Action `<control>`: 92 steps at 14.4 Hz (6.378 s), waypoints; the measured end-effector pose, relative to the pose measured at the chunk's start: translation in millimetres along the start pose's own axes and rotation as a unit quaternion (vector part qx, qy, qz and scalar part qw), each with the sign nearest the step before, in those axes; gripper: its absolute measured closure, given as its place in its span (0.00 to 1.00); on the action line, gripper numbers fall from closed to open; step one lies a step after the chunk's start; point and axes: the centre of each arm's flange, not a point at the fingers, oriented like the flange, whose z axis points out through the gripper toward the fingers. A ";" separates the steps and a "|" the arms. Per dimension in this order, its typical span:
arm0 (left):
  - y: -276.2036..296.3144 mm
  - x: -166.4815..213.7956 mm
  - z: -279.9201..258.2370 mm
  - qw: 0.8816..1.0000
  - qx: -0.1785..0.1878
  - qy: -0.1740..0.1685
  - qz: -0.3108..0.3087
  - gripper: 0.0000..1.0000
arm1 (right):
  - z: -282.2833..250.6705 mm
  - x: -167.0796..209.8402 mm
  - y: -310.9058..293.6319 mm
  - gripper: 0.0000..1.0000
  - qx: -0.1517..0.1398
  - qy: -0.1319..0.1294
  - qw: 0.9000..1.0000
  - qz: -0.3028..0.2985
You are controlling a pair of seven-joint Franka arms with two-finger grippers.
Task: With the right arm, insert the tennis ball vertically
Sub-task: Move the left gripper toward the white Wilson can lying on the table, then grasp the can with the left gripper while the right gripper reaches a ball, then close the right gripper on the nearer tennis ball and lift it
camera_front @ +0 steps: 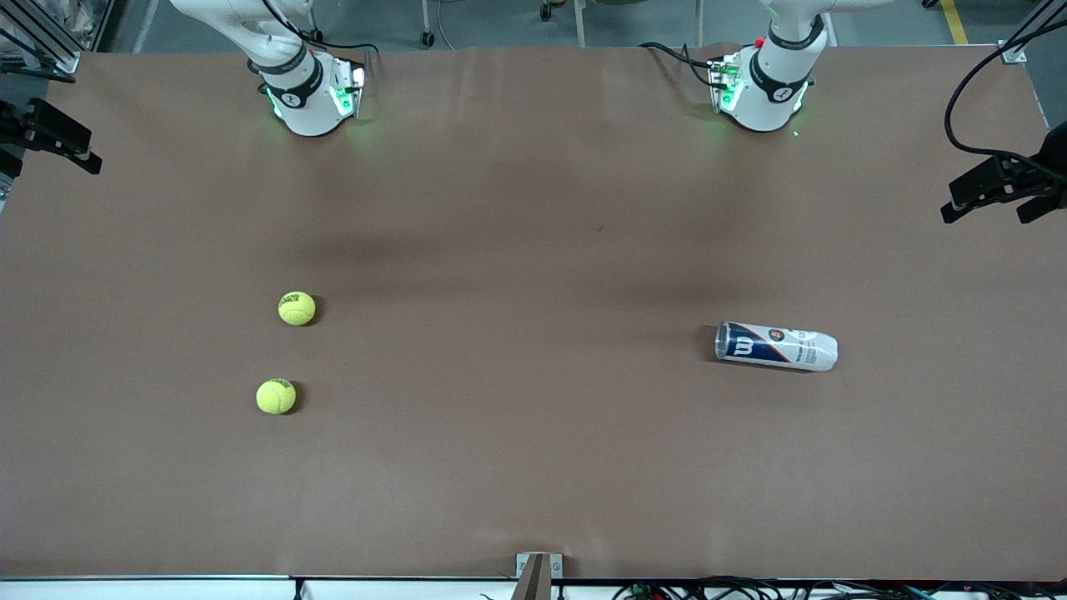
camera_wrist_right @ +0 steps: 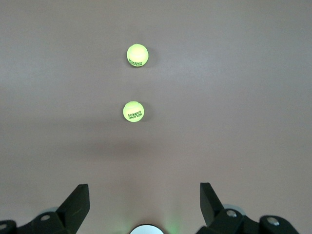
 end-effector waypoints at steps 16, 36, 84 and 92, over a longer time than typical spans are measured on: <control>36.1 1.4 5.5 0.999 -0.001 -0.004 -0.047 0.00 | 0.1 0.1 -2.9 0.00 0.000 0.000 1.000 -0.003; 218.7 52.6 288.4 0.865 0.156 -0.016 -0.477 0.00 | 22.4 19.5 8.9 0.00 -0.019 -0.014 1.000 0.005; 80.0 23.7 448.6 0.771 0.146 0.151 -0.601 0.00 | 450.1 37.0 -58.1 0.00 0.023 0.005 0.993 0.113; 72.5 26.4 462.0 0.770 0.151 0.145 -0.603 0.03 | 472.3 30.4 -58.9 0.04 0.019 -0.011 0.993 0.112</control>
